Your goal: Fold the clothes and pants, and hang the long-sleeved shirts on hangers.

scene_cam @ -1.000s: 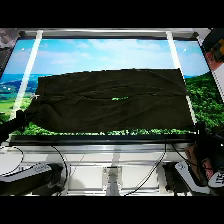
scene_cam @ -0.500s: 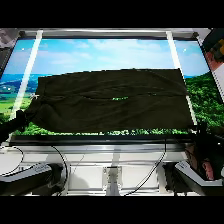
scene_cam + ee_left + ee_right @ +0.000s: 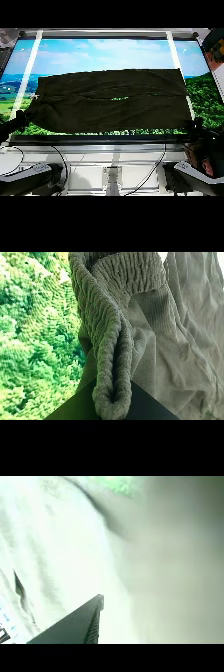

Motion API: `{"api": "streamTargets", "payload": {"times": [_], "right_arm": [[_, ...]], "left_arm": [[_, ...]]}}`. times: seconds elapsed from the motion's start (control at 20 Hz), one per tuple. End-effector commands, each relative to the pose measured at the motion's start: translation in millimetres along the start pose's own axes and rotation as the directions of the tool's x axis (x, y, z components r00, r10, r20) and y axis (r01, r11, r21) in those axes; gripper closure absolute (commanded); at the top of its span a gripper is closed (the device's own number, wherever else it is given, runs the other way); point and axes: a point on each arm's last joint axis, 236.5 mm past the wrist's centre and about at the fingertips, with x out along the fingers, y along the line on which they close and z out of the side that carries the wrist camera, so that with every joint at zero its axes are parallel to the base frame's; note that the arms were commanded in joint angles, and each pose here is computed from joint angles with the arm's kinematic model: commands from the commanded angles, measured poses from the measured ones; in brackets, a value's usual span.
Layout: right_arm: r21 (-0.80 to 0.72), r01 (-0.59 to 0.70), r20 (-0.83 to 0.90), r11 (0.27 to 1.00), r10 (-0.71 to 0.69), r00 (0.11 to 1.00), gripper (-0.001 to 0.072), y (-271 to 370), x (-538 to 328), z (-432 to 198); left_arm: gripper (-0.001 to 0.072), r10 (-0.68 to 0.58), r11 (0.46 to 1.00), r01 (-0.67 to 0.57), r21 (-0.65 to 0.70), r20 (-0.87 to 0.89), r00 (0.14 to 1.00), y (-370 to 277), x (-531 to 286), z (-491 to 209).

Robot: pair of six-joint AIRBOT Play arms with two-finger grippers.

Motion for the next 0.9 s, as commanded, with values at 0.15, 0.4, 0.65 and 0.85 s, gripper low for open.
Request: {"api": "streamTargets", "payload": {"times": [0.15, 0.4, 0.65, 0.85], "right_arm": [[-0.027, 0.05, 0.048, 0.998, -0.048, 0.998, 0.041, -7.0, 13.5, 9.1], [-0.031, 0.05, 0.051, 0.998, -0.049, 0.997, 0.0473, -6.6, 13.1, 10.3], [-0.146, 0.006, 0.015, 0.989, -0.004, 1.0, 0.0682, 22.4, 2.5, 14.3], [-0.226, 0.015, -0.056, 0.974, -0.028, 0.998, 0.0693, 28.0, -6.2, 3.8]], "left_arm": [[0.0656, 0.001, 1.0, -0.001, -0.001, 0.002, 1.0, 0.4, 0.0, 0.3], [0.0655, -0.008, 1.0, 0.009, -0.025, 0.034, 0.999, -1.9, -0.1, 8.0], [0.0655, -0.018, 1.0, 0.018, -0.002, 0.047, 0.999, -4.3, -0.3, 11.0], [0.0659, -0.002, 1.0, 0.002, -0.007, 0.029, 1.0, -2.4, -1.7, 6.5]]}}
